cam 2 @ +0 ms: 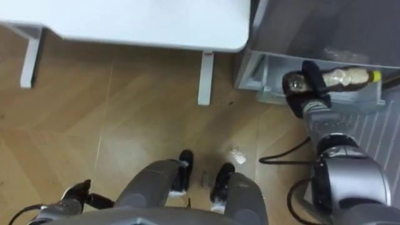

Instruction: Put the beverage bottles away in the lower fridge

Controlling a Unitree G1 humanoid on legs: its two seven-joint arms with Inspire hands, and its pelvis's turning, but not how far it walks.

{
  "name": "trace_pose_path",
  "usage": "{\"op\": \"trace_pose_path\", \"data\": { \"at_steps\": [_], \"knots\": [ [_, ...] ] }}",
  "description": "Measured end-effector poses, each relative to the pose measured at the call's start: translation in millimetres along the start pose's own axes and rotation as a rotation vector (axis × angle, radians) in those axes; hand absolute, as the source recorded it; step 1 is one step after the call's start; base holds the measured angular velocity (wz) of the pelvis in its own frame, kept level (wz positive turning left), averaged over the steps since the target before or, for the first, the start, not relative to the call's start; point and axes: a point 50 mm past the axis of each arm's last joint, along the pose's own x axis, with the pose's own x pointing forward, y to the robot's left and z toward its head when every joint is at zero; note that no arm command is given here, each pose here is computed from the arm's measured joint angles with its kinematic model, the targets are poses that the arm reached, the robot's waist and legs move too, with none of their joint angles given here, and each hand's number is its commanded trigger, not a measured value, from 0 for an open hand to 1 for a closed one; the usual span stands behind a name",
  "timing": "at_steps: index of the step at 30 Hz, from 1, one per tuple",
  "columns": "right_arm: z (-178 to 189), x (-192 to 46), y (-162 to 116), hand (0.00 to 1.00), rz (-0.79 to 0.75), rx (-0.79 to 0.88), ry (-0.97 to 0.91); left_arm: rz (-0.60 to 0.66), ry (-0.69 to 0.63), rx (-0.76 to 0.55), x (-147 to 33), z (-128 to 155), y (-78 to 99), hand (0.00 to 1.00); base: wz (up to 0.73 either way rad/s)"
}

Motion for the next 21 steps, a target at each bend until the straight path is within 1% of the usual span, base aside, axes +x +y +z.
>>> {"op": "trace_pose_path", "data": {
  "at_steps": [7, 15, 16, 17, 18, 19, 21],
  "knots": [
    [14, 2, 32, 1.00, 0.044, -0.029, -0.031, 0.020, -0.020, 0.016, 0.0, 3, 2.1, 0.00, 0.00],
    [24, 1, 56, 1.00, 0.064, -0.046, -0.060, 0.036, -0.036, -0.025, 0.0, 5, 4.6, 0.00, 0.09],
    [25, 1, 61, 0.93, 0.074, -0.050, -0.063, 0.041, -0.040, -0.024, 0.0, 6, 5.2, 0.00, 0.08],
    [26, 1, 64, 0.26, 0.079, -0.049, -0.064, 0.042, -0.040, -0.024, 0.0, 6, 5.3, 0.00, 0.08],
    [28, 1, 69, 0.00, 0.087, -0.048, -0.069, 0.041, -0.041, -0.018, 0.0, 6, 4.8, 0.00, 0.08],
    [30, 0, 74, 0.00, 0.096, -0.046, -0.075, 0.039, -0.043, -0.004, -0.1, 6, 4.3, 0.00, 0.07],
    [31, 0, 73, 0.00, 0.075, -0.040, -0.078, 0.039, -0.040, 0.005, -0.1, 5, 4.4, 0.00, 0.02]
  ]
}}
